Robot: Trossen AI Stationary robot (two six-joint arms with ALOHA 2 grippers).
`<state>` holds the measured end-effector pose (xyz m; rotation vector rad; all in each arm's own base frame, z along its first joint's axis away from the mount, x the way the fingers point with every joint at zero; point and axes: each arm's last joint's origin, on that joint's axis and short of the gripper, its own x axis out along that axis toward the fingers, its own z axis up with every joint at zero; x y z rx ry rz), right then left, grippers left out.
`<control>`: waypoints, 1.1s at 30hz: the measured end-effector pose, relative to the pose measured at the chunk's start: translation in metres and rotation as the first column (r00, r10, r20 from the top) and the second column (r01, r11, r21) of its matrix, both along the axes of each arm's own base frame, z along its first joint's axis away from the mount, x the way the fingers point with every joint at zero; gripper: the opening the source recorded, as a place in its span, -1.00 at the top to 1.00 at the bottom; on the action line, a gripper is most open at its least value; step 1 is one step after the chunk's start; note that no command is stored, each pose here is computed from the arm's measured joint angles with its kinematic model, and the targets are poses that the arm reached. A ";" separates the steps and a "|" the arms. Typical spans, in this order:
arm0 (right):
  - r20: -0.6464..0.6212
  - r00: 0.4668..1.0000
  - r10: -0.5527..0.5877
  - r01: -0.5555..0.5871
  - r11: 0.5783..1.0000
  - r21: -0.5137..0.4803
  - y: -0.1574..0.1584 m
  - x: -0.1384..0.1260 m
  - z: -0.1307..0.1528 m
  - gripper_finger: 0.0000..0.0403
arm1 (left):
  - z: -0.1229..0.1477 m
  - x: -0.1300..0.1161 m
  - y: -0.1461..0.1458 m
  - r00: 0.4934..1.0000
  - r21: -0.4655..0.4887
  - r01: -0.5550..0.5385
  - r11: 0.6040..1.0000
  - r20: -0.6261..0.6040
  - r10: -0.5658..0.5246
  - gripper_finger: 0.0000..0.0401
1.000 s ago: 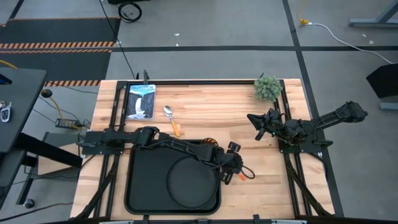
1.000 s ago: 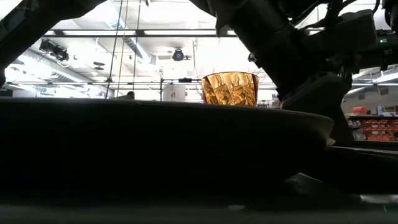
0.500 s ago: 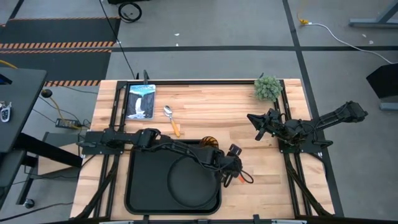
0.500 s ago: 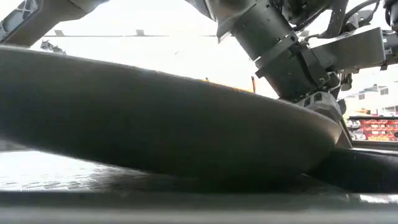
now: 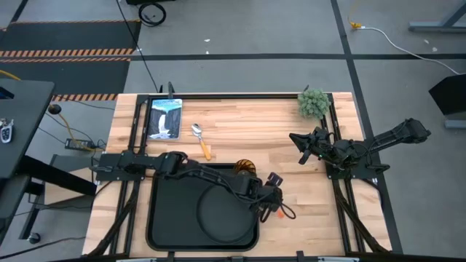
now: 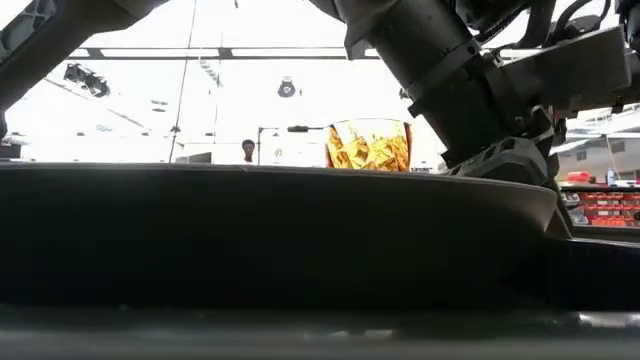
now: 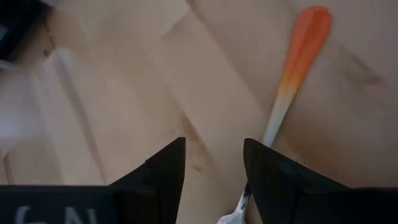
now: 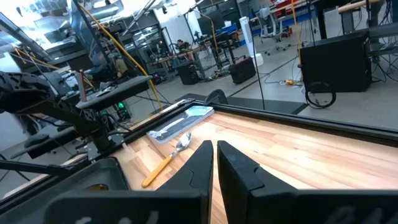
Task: Pick and place plate/cup/fork/spoon on tray
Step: Put the orange fork to the left of the black plate on the black tray
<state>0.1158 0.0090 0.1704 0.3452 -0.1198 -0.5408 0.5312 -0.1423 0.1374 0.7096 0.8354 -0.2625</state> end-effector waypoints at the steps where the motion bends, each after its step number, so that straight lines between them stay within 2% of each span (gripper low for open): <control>1: 0.000 1.000 0.000 0.000 1.000 0.000 0.000 0.000 0.000 0.86 | 0.000 -0.001 -0.002 1.000 -0.003 0.008 1.000 -0.006 -0.008 0.14; 7: 0.000 1.000 0.000 0.000 1.000 0.000 0.000 0.000 0.000 0.86 | 0.012 -0.010 -0.018 0.998 0.006 0.057 0.998 -0.020 -0.057 0.14; 14: 0.000 1.000 0.000 0.000 1.000 0.000 0.000 0.000 0.000 0.86 | 0.028 -0.012 -0.029 0.996 0.053 0.064 0.997 0.057 -0.067 0.14; 20: 0.000 1.000 0.000 0.000 1.000 0.000 0.000 0.000 0.000 0.86 | 0.024 -0.018 -0.026 0.998 -0.034 0.040 0.999 -0.043 -0.041 0.16; 25: 0.000 1.000 0.000 0.000 1.000 0.000 0.000 0.000 0.000 0.86 | 0.023 -0.022 -0.033 0.998 -0.079 0.007 0.997 -0.066 -0.012 0.29; 29: 0.000 1.000 0.000 0.000 1.000 0.000 0.000 0.000 0.000 0.86 | 0.043 -0.032 -0.050 0.999 -0.102 0.001 0.995 -0.033 -0.005 0.38; 33: 0.000 1.000 0.000 0.000 1.000 0.000 0.000 0.000 0.000 0.86 | 0.069 -0.054 -0.064 0.997 -0.071 -0.062 0.996 -0.057 0.058 0.45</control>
